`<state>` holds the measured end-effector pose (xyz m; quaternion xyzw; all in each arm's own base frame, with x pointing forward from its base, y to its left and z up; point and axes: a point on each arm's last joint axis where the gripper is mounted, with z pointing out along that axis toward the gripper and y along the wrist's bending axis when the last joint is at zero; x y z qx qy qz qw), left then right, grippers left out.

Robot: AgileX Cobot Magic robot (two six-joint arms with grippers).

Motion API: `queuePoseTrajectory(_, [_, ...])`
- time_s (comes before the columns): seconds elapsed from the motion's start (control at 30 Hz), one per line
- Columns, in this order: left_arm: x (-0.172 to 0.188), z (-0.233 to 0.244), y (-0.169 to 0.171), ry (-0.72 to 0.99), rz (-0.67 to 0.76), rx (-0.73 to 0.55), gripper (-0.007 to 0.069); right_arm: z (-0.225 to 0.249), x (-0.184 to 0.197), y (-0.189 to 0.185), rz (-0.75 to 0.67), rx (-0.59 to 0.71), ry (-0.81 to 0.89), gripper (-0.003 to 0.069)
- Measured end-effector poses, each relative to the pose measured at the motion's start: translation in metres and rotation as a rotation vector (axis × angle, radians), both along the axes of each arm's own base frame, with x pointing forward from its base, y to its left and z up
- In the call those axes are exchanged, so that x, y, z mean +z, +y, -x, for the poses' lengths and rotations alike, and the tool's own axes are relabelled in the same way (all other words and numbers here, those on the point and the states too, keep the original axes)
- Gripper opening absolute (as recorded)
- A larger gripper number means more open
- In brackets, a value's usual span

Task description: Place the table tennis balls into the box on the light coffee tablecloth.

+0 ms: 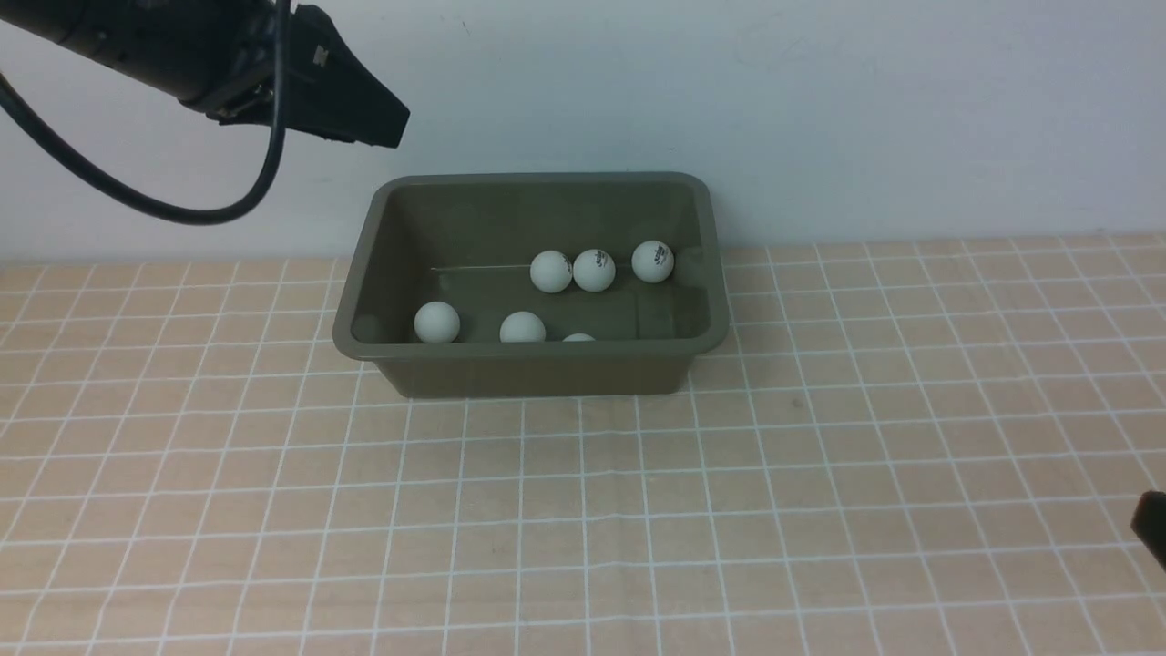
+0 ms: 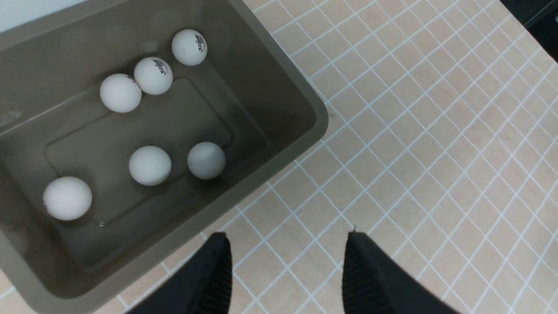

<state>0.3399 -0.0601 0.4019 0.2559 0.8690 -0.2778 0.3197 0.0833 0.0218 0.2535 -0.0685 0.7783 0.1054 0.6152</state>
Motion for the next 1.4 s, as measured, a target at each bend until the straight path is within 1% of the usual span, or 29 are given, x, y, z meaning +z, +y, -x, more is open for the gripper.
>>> queuePoseTrajectory(0.27, [0.001, 0.0, -0.001, -0.004, 0.008, -0.005, 0.0287, 0.013, -0.011, -0.019, 0.037, -0.199, -0.056, 0.0291])
queuePoseTrajectory(0.43, [0.001, 0.0, -0.001, -0.004, 0.008, -0.006, 0.0287, 0.018, -0.013, -0.025, 0.029, -0.274, -0.074, 0.0291])
queuePoseTrajectory(0.63, [0.001, 0.0, -0.002, -0.005, 0.007, -0.01, 0.0287, 0.021, -0.013, -0.025, 0.009, -0.277, -0.078, 0.0291])
queuePoseTrajectory(1.2, [0.001, 0.001, -0.008, -0.005, 0.009, -0.027, 0.0287, 0.029, -0.011, -0.027, 0.017, -0.31, -0.131, 0.0291])
queuePoseTrajectory(1.4, [0.001, 0.002, -0.008, -0.005, 0.009, -0.028, 0.0287, 0.028, -0.016, -0.027, 0.02, -0.319, -0.115, 0.0291])
